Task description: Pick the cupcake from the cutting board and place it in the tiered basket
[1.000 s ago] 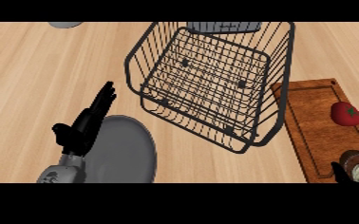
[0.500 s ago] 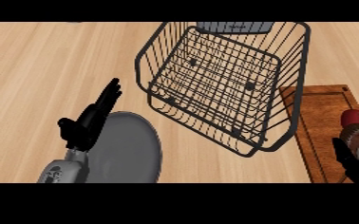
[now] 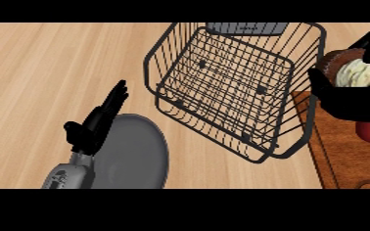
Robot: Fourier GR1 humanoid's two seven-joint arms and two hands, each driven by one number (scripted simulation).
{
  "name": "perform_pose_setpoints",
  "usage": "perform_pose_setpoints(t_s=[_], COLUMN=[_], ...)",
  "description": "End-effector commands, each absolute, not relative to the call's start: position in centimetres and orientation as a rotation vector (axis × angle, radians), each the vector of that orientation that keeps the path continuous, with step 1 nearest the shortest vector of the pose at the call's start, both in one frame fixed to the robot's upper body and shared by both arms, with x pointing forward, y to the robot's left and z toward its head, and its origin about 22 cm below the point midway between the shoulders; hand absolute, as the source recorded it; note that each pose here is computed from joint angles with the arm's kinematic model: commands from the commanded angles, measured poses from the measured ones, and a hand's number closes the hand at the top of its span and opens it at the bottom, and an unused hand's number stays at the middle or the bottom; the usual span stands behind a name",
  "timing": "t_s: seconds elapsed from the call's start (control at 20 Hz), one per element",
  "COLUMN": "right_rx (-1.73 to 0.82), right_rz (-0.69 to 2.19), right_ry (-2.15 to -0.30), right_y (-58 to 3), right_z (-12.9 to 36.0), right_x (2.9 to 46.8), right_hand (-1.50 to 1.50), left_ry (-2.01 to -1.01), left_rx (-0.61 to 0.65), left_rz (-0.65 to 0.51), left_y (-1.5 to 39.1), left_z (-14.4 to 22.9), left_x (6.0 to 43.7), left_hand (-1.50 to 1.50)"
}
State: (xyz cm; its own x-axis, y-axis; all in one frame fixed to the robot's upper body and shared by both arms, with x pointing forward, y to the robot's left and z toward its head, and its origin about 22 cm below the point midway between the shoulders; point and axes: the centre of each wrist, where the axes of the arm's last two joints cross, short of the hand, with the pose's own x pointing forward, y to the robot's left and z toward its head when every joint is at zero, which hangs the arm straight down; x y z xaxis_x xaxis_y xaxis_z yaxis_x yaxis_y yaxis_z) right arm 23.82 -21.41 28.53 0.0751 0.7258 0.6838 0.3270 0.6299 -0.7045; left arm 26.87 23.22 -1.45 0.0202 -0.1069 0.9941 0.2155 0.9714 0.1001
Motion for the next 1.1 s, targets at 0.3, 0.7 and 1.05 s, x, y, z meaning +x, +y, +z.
perform_pose_setpoints(t_s=[0.3, 0.7, 1.05], right_rx=[-0.845, -0.807, -0.652], right_rz=[0.449, 0.457, 0.371], right_ry=[-1.351, -1.357, -1.361], right_y=[-15.4, -9.4, -9.6], right_z=[29.5, 28.5, 26.7], right_x=[33.2, 36.9, 38.0], right_hand=[1.50, 1.50, 1.50], left_ry=[-1.537, -1.534, -1.535], left_rx=[-0.090, -0.069, -0.077], left_rz=[-0.268, -0.246, -0.247], left_y=[22.4, 23.5, 22.9], left_z=[-2.2, -2.1, -2.0], left_x=[26.8, 26.2, 26.7], left_hand=[0.00, 0.00, 0.00])
